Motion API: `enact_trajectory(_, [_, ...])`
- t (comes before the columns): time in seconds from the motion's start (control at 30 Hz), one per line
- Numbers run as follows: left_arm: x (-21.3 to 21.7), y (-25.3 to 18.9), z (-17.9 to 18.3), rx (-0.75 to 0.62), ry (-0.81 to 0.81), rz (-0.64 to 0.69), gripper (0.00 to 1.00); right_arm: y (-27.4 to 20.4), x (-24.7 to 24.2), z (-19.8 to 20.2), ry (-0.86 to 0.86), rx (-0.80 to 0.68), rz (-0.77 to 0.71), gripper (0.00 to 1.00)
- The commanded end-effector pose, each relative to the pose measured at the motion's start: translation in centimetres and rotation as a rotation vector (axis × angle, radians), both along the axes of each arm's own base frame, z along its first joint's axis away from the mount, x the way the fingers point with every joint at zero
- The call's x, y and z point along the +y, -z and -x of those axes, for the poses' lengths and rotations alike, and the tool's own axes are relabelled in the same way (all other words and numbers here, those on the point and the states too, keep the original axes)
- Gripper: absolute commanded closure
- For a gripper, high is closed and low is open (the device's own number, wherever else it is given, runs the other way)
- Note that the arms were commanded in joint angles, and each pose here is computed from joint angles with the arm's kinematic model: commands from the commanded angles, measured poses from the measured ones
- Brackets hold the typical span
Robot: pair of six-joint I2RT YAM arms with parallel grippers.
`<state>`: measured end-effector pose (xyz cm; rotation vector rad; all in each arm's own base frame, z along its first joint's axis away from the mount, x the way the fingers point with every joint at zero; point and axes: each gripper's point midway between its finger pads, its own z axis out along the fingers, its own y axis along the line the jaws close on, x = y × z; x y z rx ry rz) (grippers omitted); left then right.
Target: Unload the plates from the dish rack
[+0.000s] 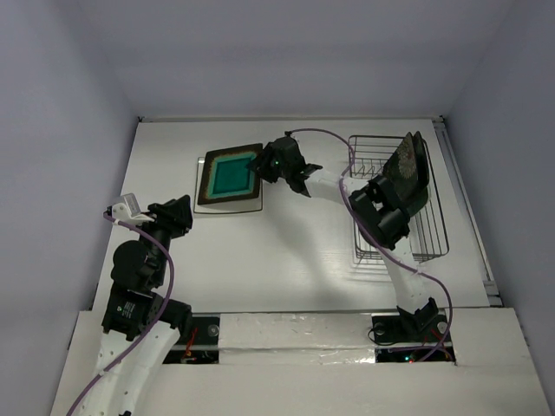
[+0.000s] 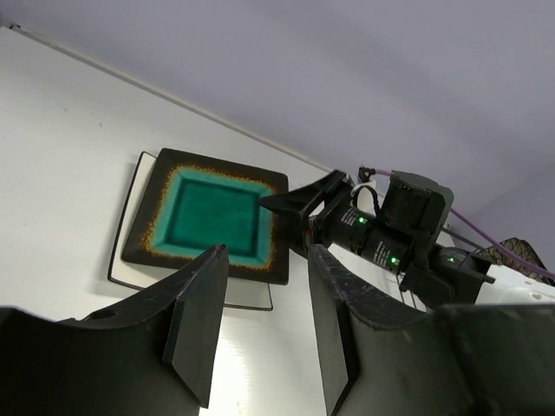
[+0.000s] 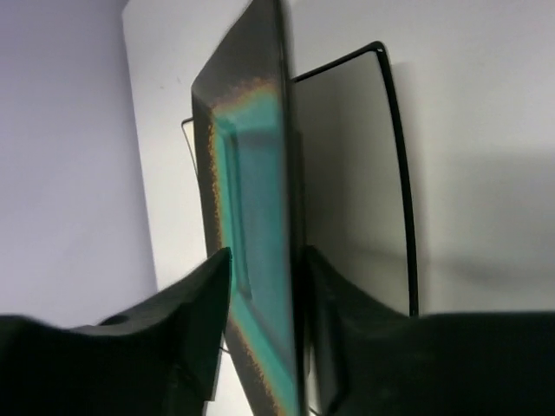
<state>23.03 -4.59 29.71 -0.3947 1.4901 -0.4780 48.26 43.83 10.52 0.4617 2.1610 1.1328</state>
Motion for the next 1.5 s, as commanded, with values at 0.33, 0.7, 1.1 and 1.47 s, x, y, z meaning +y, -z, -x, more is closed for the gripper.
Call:
enact_trajectory(0.33, [-0.2, -1.3, 0.1, -0.057, 0.011, 0.019, 0.61, -4.4, -0.9, -0.2, -0.094, -0.095, 0.249, 0.25])
enact_trajectory(0.7, [-0.1, -1.4, 0.3, -0.063, 0.011, 0.019, 0.61, 0.0, -2.0, 0.8, -0.208, 0.002, 0.459, 0.13])
enact_trajectory(1.1, [-0.1, -1.5, 0.4, -0.067, 0.011, 0.022, 0.61, -0.3, 0.3, 1.4, -0.295, -0.002, 0.405, 0.12])
enact_trajectory(1.47, [-0.1, -1.6, 0.4, -0.069, 0.011, 0.023, 0.61, -2.4, 1.5, 1.4, -0.332, -0.06, 0.381, 0.1])
